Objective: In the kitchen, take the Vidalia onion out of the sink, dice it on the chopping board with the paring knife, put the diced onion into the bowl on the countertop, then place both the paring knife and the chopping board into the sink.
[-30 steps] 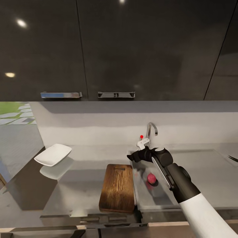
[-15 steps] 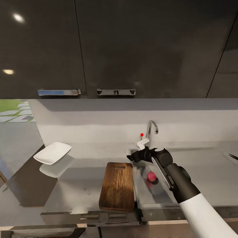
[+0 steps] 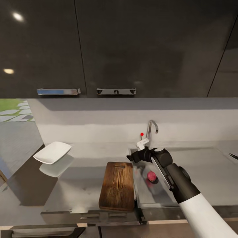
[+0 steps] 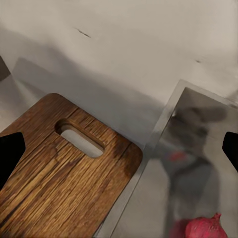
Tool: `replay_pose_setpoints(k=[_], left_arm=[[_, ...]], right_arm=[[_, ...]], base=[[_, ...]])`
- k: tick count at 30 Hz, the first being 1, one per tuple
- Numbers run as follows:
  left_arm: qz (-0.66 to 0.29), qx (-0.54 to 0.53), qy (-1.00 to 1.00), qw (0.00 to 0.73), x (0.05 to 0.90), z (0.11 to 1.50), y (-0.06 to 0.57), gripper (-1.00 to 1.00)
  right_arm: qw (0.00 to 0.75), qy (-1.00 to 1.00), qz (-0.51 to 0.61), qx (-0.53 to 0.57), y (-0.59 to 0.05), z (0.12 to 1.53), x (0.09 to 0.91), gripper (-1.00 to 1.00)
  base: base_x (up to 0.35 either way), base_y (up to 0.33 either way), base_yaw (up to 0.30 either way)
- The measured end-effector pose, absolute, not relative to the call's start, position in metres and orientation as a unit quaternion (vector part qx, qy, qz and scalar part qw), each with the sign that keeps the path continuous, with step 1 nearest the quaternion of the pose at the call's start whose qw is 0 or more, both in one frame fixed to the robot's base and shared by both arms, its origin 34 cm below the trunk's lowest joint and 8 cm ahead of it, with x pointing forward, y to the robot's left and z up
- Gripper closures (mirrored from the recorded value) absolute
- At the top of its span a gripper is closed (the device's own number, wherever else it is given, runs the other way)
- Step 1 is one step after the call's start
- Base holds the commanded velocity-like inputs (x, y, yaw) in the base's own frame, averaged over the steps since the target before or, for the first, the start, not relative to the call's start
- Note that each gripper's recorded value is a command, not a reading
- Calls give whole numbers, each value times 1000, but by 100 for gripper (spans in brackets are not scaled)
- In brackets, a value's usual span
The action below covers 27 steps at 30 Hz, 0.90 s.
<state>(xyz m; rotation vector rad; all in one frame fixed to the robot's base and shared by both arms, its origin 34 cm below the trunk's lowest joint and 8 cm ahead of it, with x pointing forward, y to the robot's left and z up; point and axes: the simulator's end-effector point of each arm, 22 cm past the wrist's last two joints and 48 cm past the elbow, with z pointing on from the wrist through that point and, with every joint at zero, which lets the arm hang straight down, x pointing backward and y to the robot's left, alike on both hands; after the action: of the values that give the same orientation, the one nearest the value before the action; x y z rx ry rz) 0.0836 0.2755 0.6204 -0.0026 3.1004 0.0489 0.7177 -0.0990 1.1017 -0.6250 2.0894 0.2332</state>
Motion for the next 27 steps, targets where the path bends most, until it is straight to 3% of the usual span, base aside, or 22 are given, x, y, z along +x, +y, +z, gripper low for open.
replay_pose_setpoints(k=[7, 27], left_arm=[[16, -1, 1000, 20, 83, 620, 276, -100], [14, 0, 1000, 7, 73, 621, 273, -100]], right_arm=[[456, 848, 95, -254, -98, 1101, 718, -100], [446, 853, 98, -253, -98, 1086, 720, -100]], base=[[0, 0, 36], [0, -4, 181]])
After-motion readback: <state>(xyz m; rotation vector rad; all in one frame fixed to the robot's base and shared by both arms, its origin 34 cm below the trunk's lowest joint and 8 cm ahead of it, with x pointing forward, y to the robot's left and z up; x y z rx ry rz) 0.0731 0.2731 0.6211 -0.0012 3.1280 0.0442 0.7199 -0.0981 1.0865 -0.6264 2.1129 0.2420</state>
